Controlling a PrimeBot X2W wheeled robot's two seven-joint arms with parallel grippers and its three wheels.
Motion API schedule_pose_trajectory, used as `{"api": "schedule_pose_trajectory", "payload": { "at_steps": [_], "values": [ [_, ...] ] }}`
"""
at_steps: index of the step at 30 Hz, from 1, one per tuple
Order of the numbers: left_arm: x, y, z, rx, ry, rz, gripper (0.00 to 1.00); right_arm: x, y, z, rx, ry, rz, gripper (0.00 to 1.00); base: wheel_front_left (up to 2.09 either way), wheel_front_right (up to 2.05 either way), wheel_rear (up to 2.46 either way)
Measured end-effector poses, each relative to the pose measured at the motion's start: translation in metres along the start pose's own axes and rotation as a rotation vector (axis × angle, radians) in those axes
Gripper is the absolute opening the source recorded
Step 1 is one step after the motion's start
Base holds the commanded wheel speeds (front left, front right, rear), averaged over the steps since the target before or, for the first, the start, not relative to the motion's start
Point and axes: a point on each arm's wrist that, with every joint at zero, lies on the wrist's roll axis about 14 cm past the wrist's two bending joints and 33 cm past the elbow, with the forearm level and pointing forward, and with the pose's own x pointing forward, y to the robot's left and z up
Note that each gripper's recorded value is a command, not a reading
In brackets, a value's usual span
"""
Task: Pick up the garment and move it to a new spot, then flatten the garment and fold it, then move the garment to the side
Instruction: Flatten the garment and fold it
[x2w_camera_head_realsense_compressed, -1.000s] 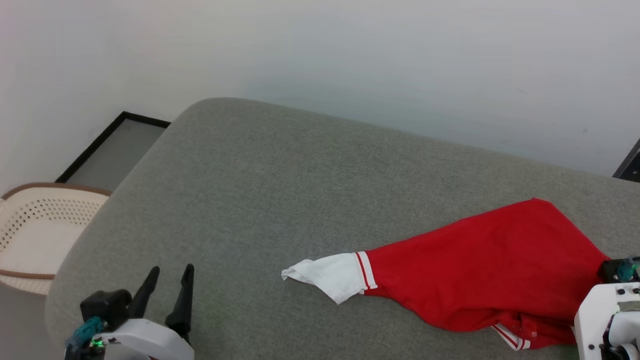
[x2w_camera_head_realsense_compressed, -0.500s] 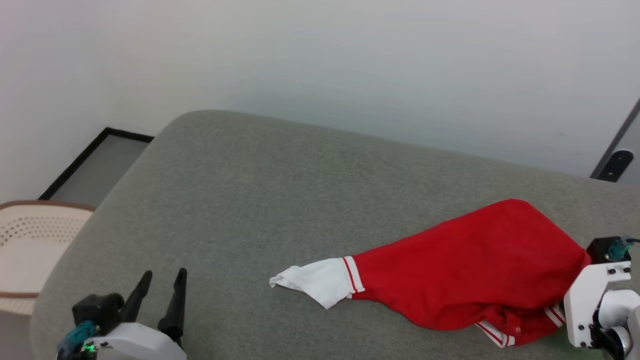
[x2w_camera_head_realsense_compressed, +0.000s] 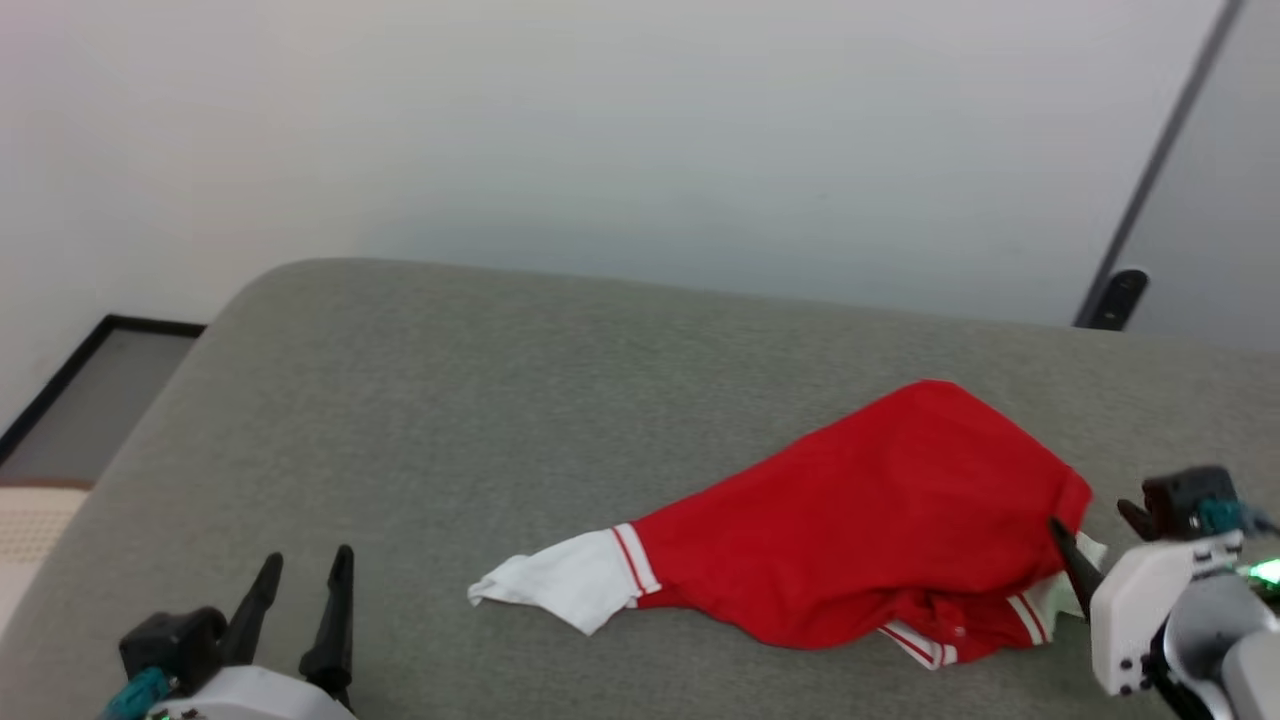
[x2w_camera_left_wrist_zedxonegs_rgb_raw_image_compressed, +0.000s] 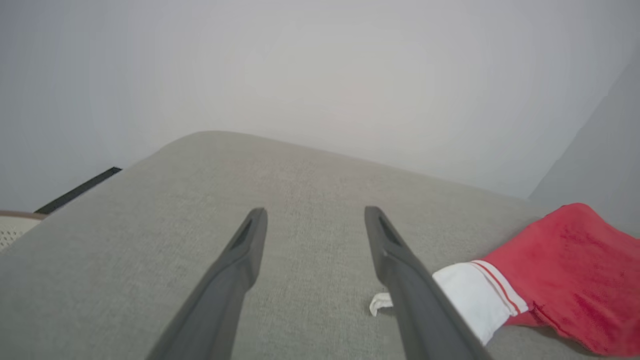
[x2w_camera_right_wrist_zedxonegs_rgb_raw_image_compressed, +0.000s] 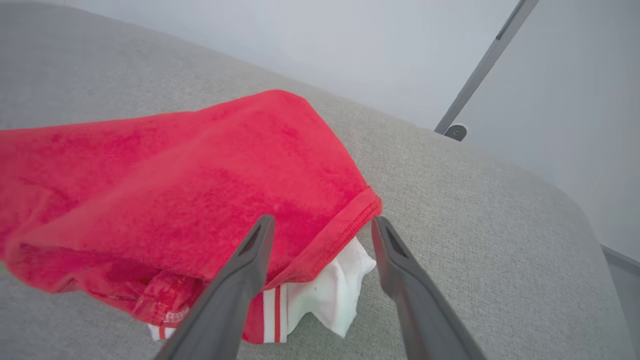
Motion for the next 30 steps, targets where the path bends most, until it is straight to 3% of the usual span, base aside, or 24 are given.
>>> {"api": "schedule_pose_trajectory", "payload": {
  "at_steps": [7, 13, 18, 24, 30],
  "values": [
    [0.009, -0.014, -0.004, 0.006, 0.004, -0.032, 1.0, -0.027, -0.007, 0.015, -0.015, -0.247, -0.044, 1.0, 0.0, 0.0, 0.0],
    [0.015, -0.021, -0.009, 0.006, 0.018, -0.045, 1.0, -0.043, -0.017, 0.01, 0.017, -0.349, -0.118, 1.0, 0.0, 0.0, 0.0],
    [0.016, -0.02, -0.01, 0.005, 0.02, -0.044, 1.0, -0.035, -0.007, -0.017, 0.054, -0.236, -0.1, 1.0, 0.0, 0.0, 0.0],
    [0.013, -0.016, -0.008, 0.005, 0.014, -0.033, 1.0, -0.011, -0.003, -0.014, 0.063, -0.094, -0.041, 1.0, 0.0, 0.0, 0.0],
    [0.005, -0.012, -0.013, -0.004, 0.026, -0.013, 1.0, 0.01, 0.008, -0.021, 0.056, 0.139, 0.031, 1.0, 0.0, 0.0, 0.0]
  ]
}}
